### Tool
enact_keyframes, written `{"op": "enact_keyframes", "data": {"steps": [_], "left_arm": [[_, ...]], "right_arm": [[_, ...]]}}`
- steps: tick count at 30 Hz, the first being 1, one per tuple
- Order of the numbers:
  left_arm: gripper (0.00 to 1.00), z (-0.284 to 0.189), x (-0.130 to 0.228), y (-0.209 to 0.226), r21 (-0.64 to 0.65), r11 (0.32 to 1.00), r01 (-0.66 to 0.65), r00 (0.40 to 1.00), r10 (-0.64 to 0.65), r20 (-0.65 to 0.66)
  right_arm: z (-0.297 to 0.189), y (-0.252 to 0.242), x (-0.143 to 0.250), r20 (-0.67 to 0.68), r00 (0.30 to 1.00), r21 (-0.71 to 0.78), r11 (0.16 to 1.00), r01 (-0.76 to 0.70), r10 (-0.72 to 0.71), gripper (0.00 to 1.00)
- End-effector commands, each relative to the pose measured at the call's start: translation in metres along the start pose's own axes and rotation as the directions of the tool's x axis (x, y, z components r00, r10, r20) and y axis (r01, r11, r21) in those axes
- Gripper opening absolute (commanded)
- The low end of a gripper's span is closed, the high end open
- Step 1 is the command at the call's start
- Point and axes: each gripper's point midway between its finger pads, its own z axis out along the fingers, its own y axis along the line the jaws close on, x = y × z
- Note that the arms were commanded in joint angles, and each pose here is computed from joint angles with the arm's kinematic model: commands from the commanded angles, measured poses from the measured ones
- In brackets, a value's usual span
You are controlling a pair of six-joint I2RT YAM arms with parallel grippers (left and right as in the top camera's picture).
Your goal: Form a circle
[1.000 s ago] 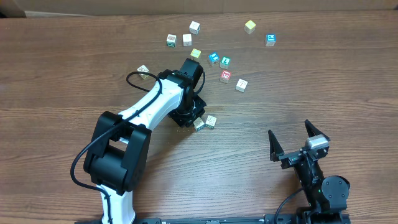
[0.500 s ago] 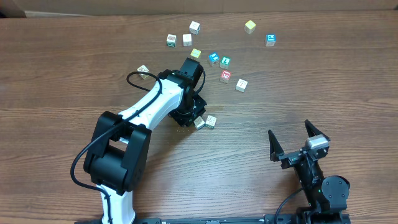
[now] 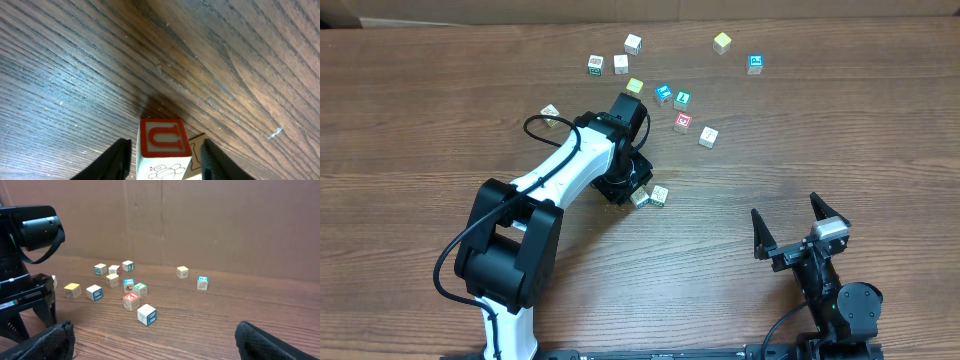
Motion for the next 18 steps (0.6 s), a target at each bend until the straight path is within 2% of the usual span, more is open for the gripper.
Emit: {"op": "enact_keyframes", "data": {"steps": [1, 18], "left_arm": [[0.39, 0.0025, 0.0005, -0.0005, -0.001, 1.000, 0.011, 1.000, -0.011, -0.012], [0.38, 0.0026, 0.0026, -0.0013, 0.003, 1.000, 0.003, 1.000, -0.003, -0.023]], "right_arm": [[0.0001, -0.0007, 0.0016, 0.004, 1.000, 0.003, 1.000, 0.002, -0.002, 1.00], [0.0001, -0.0007, 0.0016, 0.004, 1.000, 0.003, 1.000, 0.002, -0.002, 1.00]]}}
